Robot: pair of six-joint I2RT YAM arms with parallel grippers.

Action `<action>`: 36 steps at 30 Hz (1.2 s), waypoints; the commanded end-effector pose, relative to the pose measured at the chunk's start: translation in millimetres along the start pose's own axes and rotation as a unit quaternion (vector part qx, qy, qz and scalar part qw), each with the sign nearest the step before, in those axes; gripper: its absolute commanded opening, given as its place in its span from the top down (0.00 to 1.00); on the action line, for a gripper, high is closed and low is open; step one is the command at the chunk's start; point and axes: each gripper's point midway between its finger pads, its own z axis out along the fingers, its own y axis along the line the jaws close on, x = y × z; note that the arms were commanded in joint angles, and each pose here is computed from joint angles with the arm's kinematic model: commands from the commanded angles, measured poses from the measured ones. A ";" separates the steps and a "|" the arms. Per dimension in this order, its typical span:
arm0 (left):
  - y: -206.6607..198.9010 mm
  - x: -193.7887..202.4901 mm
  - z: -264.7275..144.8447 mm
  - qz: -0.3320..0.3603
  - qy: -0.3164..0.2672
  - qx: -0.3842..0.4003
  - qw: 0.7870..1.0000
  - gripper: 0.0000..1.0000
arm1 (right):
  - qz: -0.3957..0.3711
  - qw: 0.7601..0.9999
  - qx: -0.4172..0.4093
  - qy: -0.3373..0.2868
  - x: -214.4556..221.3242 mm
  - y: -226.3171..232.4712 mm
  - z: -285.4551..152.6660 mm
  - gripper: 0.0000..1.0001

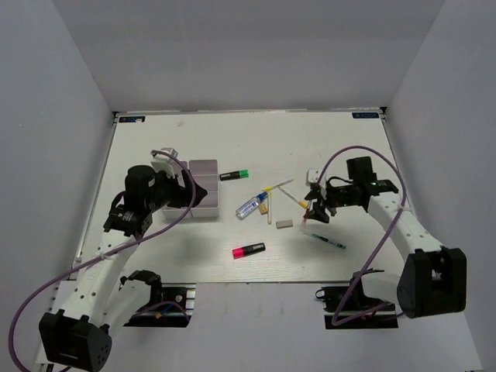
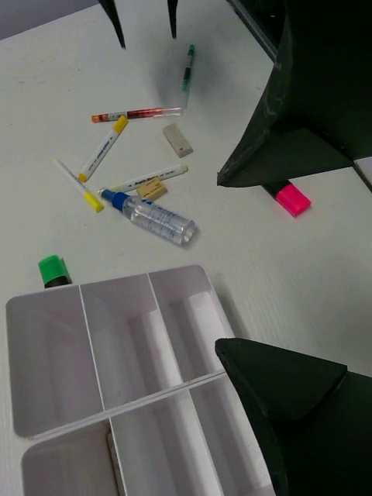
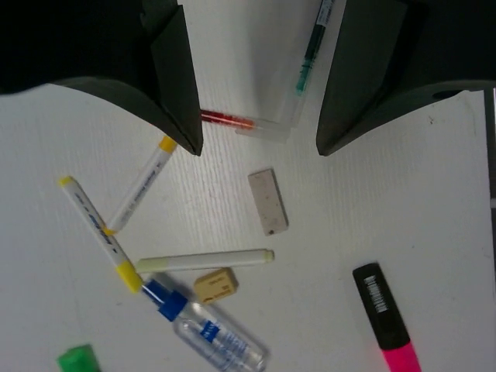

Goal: Sort the stationery into containers
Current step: Grab a piece of stationery with the right arm

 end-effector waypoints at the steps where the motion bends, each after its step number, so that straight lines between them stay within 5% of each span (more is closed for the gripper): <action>1: -24.1 -13.2 -17.8 0.037 -0.033 0.052 0.997 0.12 | -0.076 0.996 -0.045 0.024 6.9 12.6 25.0 0.32; 6: -23.0 -33.0 -46.2 0.055 -0.104 0.021 0.993 0.10 | -0.092 0.988 -0.087 0.092 39.6 15.7 63.5 0.29; 8: -20.9 -32.1 -52.0 0.057 -0.118 0.014 0.991 0.10 | -0.097 0.985 -0.098 0.103 43.5 14.4 76.8 0.20; 20: -32.0 -43.6 -72.1 0.067 -0.161 0.026 0.984 0.10 | -0.115 0.973 -0.069 0.186 66.0 2.4 121.1 0.26; 23: -33.1 -44.4 -74.3 0.069 -0.165 0.027 0.984 0.10 | -0.112 0.969 -0.079 0.203 72.4 7.4 122.6 0.38; 28: -33.1 -44.9 -78.6 0.069 -0.171 0.025 0.982 0.10 | -0.092 0.955 -0.142 0.243 82.3 26.7 115.1 0.95; 32: -34.2 -45.7 -80.9 0.071 -0.176 0.026 0.982 0.10 | -0.104 0.956 -0.143 0.235 61.5 31.7 106.5 1.00; 36: -34.2 -45.7 -80.9 0.071 -0.176 0.026 0.982 0.10 | -0.129 0.969 -0.098 0.189 -10.6 10.0 105.8 1.00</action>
